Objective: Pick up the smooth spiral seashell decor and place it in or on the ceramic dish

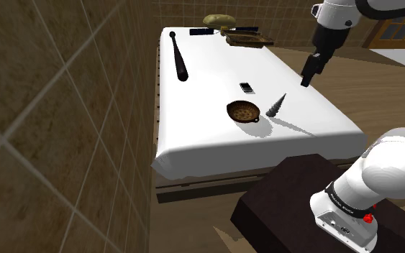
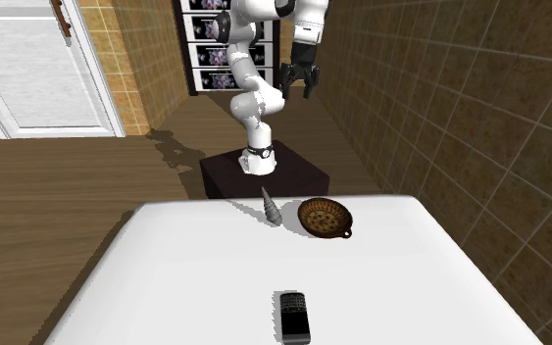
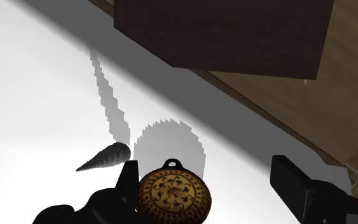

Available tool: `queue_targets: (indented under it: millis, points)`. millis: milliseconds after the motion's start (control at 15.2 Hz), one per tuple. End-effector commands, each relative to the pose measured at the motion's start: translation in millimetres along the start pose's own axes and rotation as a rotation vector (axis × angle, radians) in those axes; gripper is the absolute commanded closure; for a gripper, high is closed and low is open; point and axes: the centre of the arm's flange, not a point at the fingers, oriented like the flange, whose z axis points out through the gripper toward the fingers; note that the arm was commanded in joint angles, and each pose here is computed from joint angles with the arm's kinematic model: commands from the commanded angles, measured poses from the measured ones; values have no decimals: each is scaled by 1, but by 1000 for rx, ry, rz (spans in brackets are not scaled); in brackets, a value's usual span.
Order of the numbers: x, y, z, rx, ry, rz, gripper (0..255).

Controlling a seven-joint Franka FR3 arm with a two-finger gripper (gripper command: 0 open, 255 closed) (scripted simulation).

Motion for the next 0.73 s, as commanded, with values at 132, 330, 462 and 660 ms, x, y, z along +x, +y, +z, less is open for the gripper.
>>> queue_targets:
  millis: [132, 330, 462, 660]
  points:
    - [19, 15, 17, 8, -27, -4, 0]
    - [47, 38, 43, 19, -67, -11, 0]
    - [65, 53, 61, 27, -94, -15, 0]
    - [91, 74, 90, 38, -135, -22, 0]
